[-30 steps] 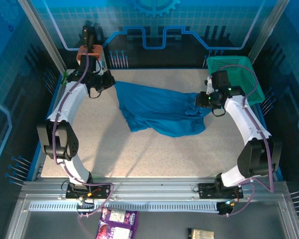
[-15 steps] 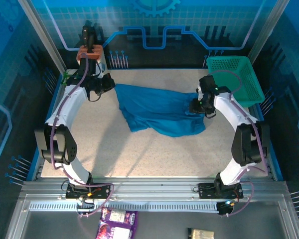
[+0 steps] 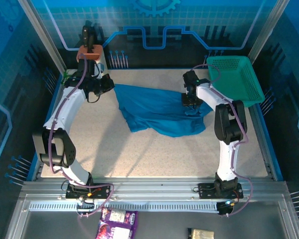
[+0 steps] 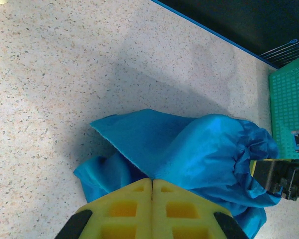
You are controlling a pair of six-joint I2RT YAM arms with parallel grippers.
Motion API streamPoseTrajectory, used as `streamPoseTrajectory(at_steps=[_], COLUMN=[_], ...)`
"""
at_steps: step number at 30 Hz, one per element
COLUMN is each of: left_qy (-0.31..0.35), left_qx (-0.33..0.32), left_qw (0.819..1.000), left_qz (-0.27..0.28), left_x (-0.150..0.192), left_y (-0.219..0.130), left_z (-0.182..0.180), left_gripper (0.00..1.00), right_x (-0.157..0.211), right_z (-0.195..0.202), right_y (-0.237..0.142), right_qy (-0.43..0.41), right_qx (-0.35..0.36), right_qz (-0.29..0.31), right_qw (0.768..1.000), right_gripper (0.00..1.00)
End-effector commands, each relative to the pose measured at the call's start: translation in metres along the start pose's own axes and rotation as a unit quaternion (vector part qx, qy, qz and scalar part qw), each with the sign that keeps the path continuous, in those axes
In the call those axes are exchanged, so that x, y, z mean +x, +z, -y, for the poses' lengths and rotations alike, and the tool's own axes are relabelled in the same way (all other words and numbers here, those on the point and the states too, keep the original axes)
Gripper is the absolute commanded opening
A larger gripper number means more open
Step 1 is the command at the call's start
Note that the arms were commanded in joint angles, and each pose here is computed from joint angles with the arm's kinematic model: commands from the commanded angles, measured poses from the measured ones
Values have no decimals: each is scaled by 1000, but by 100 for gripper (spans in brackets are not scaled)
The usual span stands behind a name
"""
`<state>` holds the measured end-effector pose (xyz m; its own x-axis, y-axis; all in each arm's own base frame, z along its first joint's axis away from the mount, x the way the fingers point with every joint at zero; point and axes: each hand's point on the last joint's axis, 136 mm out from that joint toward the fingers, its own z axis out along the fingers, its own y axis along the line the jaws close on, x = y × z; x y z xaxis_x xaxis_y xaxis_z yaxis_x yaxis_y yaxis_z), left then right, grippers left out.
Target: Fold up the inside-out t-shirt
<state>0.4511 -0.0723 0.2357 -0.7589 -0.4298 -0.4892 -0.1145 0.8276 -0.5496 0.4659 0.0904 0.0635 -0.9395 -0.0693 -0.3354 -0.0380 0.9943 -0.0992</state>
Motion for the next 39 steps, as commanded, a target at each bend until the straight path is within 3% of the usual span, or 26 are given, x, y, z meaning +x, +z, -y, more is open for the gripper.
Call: streamPoseTrajectory(at_steps=[1,3,6,10,16,20,25,29,32,35,39], left_qy=[13,9,7,12,-7,-18,-14,5,24,38,50], left_qx=[-6,-5,-5,-17,-11,1,14,24,37,63,101], left_qw=[1000,1000,1000,999,991,978,957,931,910,893,890], left_qz=[5,3,4,38,135,207,291,364,413,444,442], left_x=[3,5,6,-8,-59,-87,-102,-99,-95,-97,-113], left_y=[-7,-6,-6,-23,-84,-139,-212,-273,-313,-343,-348], left_z=[-1,-2,-2,-1,7,12,25,40,56,76,98], left_gripper=[0,0,0,0,0,0,0,0,0,0,0], right_x=[0,1,-1,-20,-70,-82,-60,-19,9,20,-5], right_z=[3,2,0,7,33,64,108,140,156,163,160], right_y=[5,5,-4,-47,-184,-290,-405,-482,-532,-566,-570], right_qy=[-24,-24,-20,-9,17,51,102,141,160,164,148], right_qx=[27,24,18,19,9,2,3,21,35,42,44], right_qz=[-8,-10,1,51,187,294,422,521,588,626,622], right_qw=[999,999,1000,998,982,954,901,841,792,761,768], right_gripper=[46,39,19,1,0,0,0,0,0,0,0])
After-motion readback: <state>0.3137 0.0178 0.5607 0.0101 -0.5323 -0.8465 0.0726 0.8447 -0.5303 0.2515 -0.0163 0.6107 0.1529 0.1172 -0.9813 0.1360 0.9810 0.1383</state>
